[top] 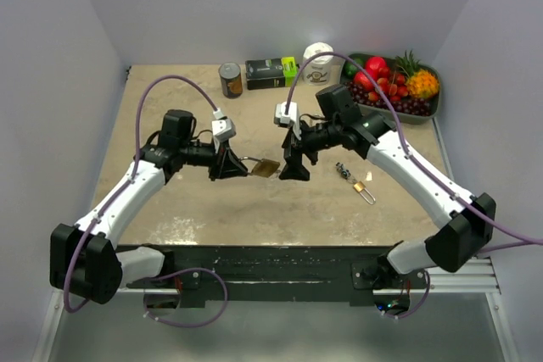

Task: Lock with the key
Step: Lock the lock.

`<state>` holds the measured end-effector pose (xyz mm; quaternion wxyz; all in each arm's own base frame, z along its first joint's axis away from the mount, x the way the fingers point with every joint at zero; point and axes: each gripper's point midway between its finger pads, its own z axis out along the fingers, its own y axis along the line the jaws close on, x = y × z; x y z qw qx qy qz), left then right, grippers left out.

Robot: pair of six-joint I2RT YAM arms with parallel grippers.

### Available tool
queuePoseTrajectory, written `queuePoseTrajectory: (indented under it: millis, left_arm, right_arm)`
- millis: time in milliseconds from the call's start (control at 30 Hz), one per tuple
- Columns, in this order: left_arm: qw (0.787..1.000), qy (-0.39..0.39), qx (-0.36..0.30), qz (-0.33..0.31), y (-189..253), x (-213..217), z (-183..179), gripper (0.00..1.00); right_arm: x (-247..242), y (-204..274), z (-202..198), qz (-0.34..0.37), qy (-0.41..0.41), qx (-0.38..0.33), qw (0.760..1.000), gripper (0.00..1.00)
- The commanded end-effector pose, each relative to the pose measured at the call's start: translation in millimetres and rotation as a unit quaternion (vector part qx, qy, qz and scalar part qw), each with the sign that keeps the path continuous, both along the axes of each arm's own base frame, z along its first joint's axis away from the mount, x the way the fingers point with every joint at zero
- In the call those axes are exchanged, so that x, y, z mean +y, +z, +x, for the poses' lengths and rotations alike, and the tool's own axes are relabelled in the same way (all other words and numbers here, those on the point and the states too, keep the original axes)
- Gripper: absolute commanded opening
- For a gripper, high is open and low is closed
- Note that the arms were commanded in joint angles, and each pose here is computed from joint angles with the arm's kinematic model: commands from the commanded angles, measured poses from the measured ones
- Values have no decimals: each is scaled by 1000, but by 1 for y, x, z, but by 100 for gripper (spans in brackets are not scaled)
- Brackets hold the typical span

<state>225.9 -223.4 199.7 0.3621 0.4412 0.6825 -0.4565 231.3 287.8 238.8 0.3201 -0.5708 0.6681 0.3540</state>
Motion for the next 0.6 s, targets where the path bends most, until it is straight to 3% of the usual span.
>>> queuePoseTrajectory:
  millis: [0, 133, 367, 567]
  left_arm:
    - [995, -19, -74, -61, 64, -3, 3, 0]
    - [993, -9, -88, -78, 83, 0, 1, 0]
    - [990, 2, -103, -101, 113, 2, -2, 0]
    - [987, -11, -113, -111, 133, 2, -11, 0]
  right_arm:
    - [7, 71, 23, 97, -63, -87, 990, 99]
    - [6, 85, 16, 132, -70, -102, 983, 99]
    - [9, 65, 2, 107, -15, -70, 992, 99]
    - [10, 69, -4, 134, 4, -98, 986, 99]
